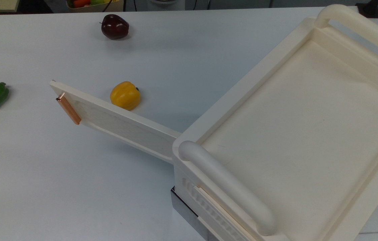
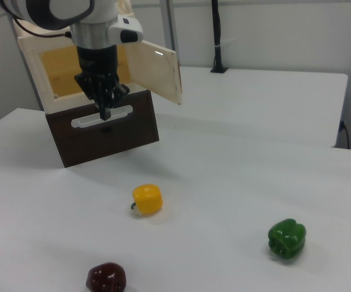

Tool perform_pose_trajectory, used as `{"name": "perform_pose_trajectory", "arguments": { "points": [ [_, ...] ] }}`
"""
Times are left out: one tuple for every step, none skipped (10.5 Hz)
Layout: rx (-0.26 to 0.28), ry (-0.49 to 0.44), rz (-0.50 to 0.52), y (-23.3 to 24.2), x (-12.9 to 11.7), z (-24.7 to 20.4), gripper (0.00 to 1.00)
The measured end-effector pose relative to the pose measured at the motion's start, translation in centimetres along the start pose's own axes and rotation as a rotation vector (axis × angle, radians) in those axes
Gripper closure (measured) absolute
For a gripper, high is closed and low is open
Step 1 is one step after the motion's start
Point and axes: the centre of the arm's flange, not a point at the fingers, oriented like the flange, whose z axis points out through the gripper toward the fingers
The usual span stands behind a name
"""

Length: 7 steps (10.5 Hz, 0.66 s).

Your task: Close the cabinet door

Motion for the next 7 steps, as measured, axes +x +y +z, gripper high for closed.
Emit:
{"name": "perform_pose_trajectory", "arguments": {
  "points": [
    [0.010,0.046,0.001,-0.1,0.6,-0.2,0.99],
    [0.034,0.138,0.030,-0.1,1.7,-0.8,0.99],
    [0.056,0.229,0.082,-0.1,2.8,-1.5,0.99],
    [0.069,0.342,0.144,0.1,3.9,-2.5,0.99],
    [0.075,0.428,0.197,0.4,4.8,-3.1,0.99],
    [0.084,0.506,0.263,0.7,5.8,-3.5,0.99],
    [0.095,0.583,0.328,1.0,6.9,-3.5,0.99]
  ]
}}
